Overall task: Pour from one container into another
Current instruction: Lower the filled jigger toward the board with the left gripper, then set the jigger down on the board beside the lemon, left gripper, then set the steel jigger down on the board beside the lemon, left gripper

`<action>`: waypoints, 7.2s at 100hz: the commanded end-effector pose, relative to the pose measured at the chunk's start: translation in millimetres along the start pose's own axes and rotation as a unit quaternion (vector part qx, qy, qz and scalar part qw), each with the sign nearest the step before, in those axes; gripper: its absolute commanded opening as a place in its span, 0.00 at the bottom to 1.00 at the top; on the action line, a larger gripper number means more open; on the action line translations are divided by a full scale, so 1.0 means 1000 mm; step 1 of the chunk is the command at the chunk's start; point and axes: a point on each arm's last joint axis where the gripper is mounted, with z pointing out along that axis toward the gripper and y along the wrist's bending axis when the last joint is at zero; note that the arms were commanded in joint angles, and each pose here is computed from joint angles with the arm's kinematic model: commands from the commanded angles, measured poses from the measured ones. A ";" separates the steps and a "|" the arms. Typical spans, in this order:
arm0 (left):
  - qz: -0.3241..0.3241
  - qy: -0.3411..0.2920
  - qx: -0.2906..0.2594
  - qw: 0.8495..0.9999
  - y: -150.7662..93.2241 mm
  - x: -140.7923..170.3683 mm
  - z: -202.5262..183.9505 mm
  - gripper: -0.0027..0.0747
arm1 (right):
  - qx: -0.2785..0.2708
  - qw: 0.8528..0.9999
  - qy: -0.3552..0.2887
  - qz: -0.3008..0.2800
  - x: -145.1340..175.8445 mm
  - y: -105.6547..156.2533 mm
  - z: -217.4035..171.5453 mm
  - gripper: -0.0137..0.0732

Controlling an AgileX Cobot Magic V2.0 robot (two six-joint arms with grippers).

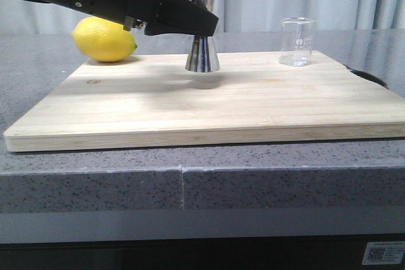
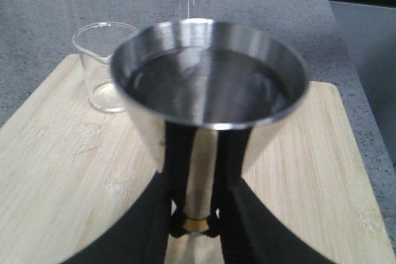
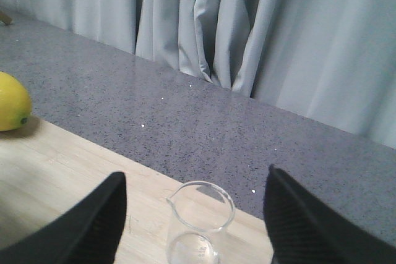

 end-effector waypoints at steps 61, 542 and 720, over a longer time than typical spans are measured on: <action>0.001 -0.085 -0.018 0.996 0.010 -0.030 -0.033 0.15 | 0.000 0.999 -0.052 -0.003 -0.020 -0.001 -0.005 0.65; -0.010 -0.068 -0.026 0.997 0.018 0.008 -0.049 0.16 | 0.000 0.999 -0.052 -0.002 -0.020 -0.002 -0.005 0.65; -0.024 -0.051 -0.027 0.998 0.018 0.011 -0.049 0.34 | 0.000 0.999 -0.054 -0.002 -0.020 -0.001 -0.005 0.65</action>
